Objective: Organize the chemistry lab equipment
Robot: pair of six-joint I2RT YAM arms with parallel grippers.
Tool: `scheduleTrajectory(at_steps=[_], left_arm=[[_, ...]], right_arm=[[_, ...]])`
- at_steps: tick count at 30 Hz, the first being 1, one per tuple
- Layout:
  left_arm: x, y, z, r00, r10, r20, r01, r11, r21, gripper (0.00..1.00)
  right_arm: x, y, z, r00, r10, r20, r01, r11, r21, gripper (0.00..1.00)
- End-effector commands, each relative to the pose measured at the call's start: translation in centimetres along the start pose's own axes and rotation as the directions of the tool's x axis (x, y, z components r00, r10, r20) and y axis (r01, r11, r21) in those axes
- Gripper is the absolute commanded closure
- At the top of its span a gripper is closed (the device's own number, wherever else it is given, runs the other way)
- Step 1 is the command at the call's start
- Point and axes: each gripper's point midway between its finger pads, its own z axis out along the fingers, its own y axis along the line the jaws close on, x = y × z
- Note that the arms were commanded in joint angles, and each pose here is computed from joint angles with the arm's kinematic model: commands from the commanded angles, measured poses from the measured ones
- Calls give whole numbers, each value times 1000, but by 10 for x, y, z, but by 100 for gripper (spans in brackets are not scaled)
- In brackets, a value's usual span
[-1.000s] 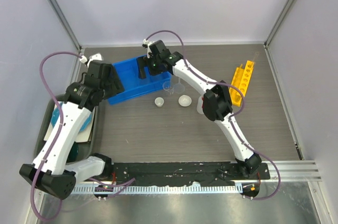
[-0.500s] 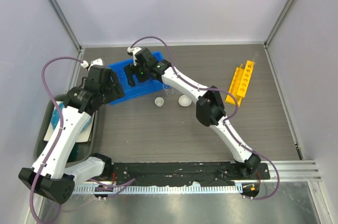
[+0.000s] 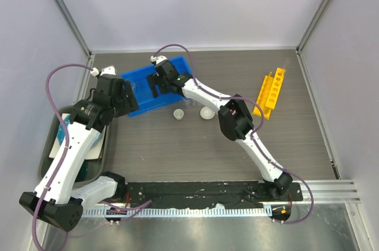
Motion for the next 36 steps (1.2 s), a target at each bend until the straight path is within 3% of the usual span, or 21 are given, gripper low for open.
scheduleTrajectory(at_steps=[1,9,13,19,28,36], left_arm=[[-8,-3,-4,999,17,40,-18,999,27,31],[-3,0,1,999,31,34,-32,999,16,31],[-3,1,1,999,35,36,-35,999,12,31],[-3,2,-1,998,39,40,-39,999,15,30],[-4,3,-2,998,47,45,-48,999,15,30],[-4,6,-3,997,52,51,-52,999,9,30]], right_arm=[[-63,-10,-36,987,33,158,-40,998,41,2],[-62,3,-29,988,47,146,-45,999,-12,3],[-56,11,-23,991,31,131,-27,999,-32,6],[-43,23,-11,994,5,110,1,998,-57,19],[-24,40,2,996,-47,80,53,996,-78,22],[-11,47,11,995,-73,63,78,994,-76,46]])
